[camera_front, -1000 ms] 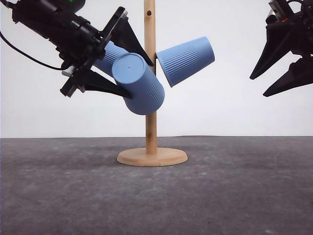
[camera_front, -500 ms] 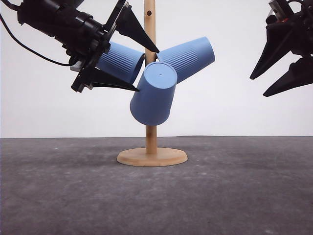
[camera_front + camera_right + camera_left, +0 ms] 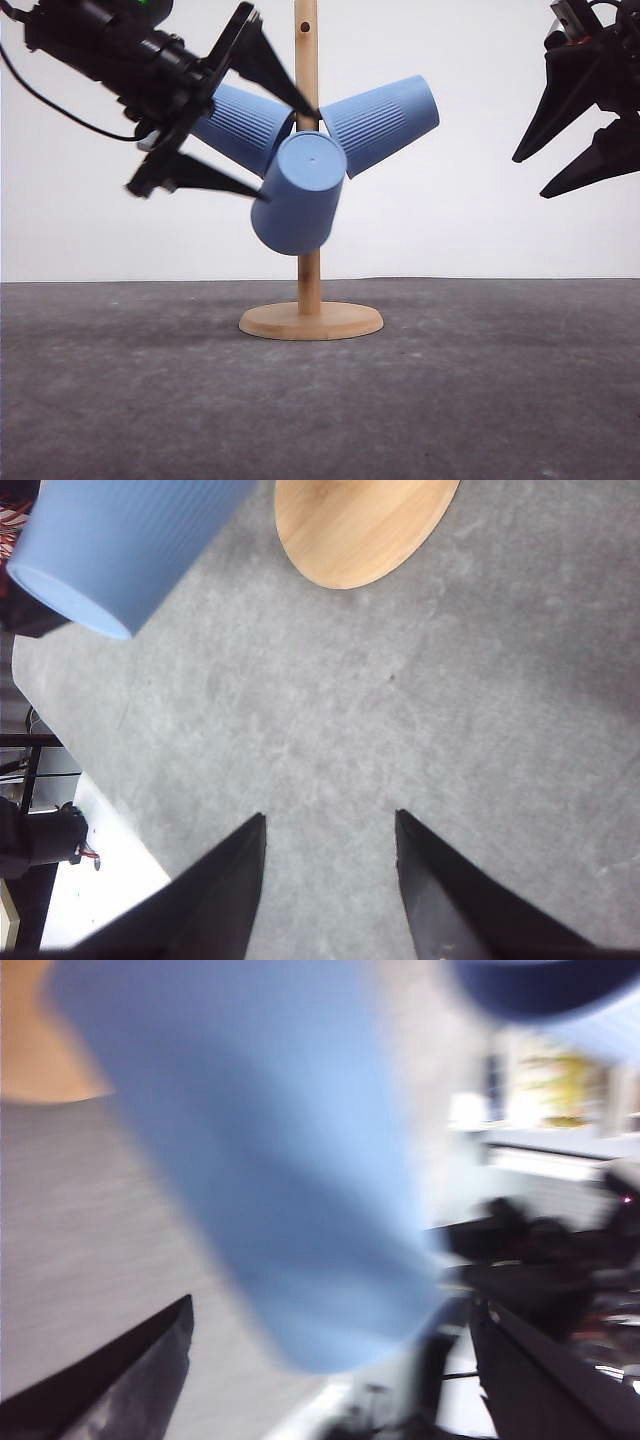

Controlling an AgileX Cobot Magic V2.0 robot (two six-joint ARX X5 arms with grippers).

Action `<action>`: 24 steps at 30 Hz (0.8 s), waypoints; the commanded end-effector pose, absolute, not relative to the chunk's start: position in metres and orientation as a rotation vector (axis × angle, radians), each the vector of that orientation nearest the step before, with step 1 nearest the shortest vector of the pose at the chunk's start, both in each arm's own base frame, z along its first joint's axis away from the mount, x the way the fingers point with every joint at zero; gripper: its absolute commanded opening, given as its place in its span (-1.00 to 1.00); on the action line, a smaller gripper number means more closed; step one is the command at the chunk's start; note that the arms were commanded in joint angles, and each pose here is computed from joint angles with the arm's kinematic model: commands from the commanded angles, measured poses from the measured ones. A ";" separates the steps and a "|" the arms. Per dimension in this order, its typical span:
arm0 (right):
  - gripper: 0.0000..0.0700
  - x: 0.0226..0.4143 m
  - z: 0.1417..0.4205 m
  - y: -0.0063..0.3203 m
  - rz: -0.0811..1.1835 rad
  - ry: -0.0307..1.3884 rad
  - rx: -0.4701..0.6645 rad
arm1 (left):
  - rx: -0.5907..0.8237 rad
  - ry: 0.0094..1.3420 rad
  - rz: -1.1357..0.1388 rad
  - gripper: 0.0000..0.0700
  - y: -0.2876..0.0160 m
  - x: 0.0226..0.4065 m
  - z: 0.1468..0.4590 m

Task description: Place three cups

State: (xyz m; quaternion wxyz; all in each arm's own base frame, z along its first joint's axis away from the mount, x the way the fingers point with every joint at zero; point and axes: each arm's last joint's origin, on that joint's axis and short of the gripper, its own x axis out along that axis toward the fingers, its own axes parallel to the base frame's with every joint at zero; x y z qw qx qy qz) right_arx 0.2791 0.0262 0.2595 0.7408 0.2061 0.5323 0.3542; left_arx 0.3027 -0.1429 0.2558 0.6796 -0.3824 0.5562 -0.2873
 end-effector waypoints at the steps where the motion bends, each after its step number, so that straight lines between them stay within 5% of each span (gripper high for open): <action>1: -0.27 0.283 0.262 0.027 0.795 1.150 0.430 | -0.691 1.175 -0.683 0.49 -0.139 0.299 0.264; 9: -0.27 0.278 0.274 0.027 0.809 1.086 0.393 | -0.315 0.971 -0.567 0.49 -0.106 0.268 0.300; 17: -0.27 0.257 0.304 0.024 0.747 0.937 0.268 | -0.202 0.727 -0.507 0.47 -0.069 0.238 0.342; 24: -0.27 0.217 0.313 0.018 0.562 0.712 0.084 | -0.168 0.559 -0.418 0.34 -0.036 0.205 0.334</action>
